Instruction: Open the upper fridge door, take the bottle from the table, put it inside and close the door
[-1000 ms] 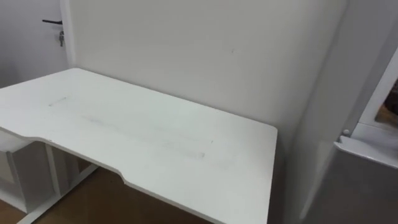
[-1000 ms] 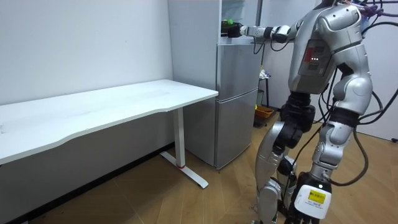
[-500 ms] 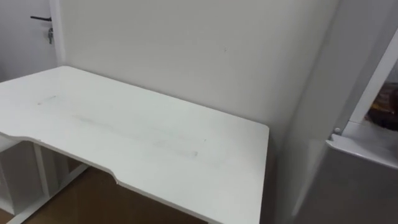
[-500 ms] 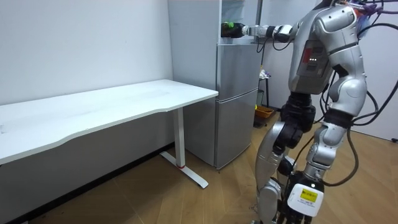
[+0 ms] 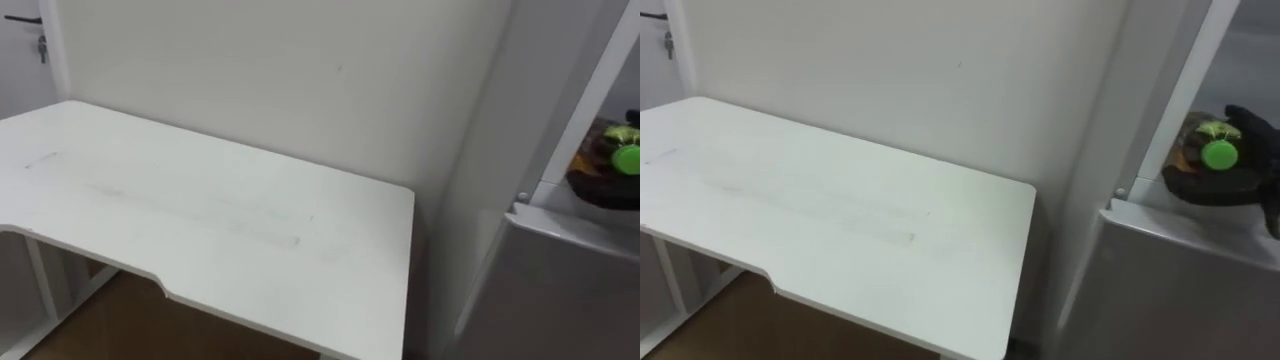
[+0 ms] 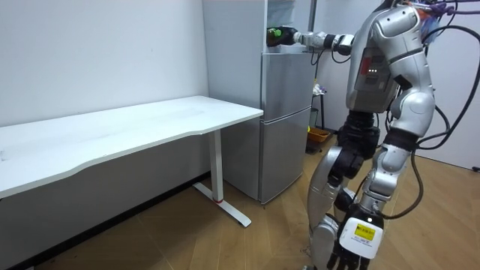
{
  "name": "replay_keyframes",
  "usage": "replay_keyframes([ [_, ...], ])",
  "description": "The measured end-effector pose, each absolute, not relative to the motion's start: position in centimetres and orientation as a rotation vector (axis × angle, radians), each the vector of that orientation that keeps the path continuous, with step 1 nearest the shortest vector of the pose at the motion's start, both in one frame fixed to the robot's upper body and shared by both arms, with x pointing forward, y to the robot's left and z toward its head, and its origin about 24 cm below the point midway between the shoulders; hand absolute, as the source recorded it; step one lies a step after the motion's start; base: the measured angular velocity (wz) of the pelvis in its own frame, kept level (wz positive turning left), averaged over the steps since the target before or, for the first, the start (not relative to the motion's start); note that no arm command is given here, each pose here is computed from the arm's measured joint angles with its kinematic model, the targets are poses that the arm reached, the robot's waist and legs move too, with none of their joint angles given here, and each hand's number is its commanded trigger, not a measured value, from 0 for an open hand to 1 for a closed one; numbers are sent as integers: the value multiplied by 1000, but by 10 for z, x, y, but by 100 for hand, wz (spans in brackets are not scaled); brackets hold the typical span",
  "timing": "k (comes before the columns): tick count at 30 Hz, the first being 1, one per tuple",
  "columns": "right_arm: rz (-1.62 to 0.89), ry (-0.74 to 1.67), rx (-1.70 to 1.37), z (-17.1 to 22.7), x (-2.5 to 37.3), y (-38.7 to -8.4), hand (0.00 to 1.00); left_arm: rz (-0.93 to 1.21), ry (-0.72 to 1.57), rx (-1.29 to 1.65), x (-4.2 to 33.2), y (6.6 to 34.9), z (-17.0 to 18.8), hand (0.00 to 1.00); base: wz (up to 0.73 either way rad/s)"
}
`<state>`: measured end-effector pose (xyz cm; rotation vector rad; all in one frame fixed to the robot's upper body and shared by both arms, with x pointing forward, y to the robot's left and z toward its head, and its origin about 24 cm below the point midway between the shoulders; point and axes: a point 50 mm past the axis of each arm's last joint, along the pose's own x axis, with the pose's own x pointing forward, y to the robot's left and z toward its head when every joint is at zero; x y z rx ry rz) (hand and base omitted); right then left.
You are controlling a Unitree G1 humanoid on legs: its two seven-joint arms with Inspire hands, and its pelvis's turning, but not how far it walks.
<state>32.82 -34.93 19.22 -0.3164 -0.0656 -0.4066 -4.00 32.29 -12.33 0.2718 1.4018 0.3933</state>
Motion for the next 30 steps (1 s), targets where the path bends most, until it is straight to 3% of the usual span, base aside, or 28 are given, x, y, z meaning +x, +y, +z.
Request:
replay_keyframes([
  [14, -520, -142, -364, 204, 325, -347, 100, 411, 1382, 304, -38, 323, -121, 0, -1],
  [30, -544, -89, -358, 187, 320, -353, 100, 412, 1386, 298, -39, 323, -122, 0, 0],
])
